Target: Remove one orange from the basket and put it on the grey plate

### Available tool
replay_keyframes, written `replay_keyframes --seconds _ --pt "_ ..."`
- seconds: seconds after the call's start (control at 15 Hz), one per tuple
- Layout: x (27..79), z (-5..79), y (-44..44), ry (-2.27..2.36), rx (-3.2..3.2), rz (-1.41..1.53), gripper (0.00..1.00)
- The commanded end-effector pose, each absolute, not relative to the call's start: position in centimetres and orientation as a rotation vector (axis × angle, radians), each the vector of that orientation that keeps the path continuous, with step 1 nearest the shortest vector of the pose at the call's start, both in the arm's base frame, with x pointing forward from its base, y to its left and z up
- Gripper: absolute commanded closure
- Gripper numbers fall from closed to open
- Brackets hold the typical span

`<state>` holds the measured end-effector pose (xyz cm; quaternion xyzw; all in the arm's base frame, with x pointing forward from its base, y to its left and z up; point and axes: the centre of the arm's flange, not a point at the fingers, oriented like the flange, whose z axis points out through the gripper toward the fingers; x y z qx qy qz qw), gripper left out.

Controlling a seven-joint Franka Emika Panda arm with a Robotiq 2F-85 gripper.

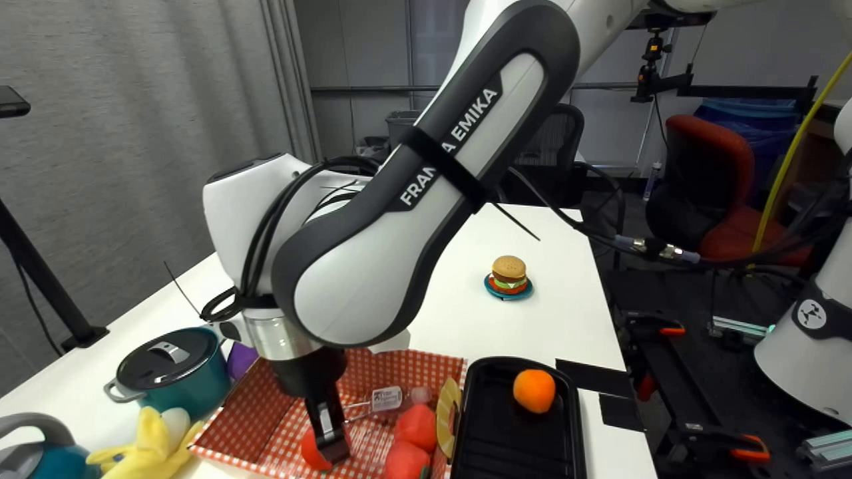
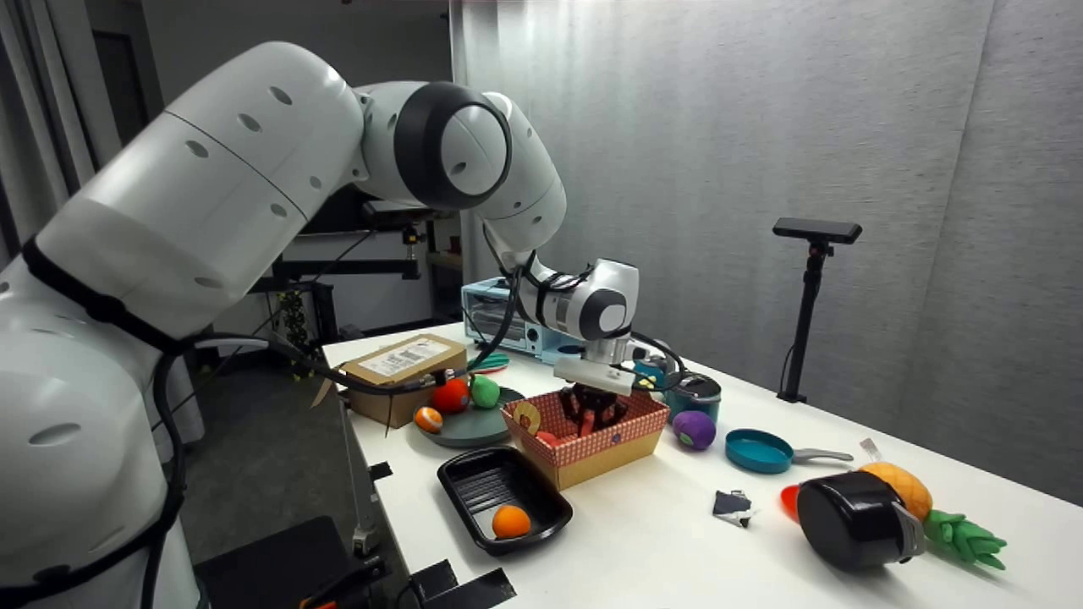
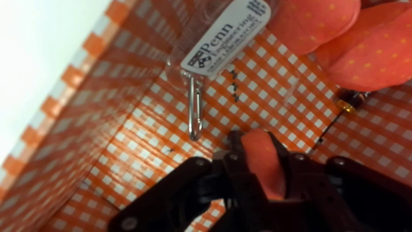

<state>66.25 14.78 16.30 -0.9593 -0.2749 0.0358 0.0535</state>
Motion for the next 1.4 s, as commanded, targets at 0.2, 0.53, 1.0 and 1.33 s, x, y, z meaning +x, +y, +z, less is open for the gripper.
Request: replay_keyframes --seconds 0.2,0.53,1.0,1.33 --pt "67.0 18.6 15.2 -0.825 -2.944 0.062 0.97" --pt "66.1 24.9 15.4 -0.780 -2.977 -0.038 0.96" --pt "62.1 31.6 19.7 -0.792 -2.998 -0.110 0.96" --pt "56.9 32.2 26.0 -0.926 -2.956 -0.073 0.96"
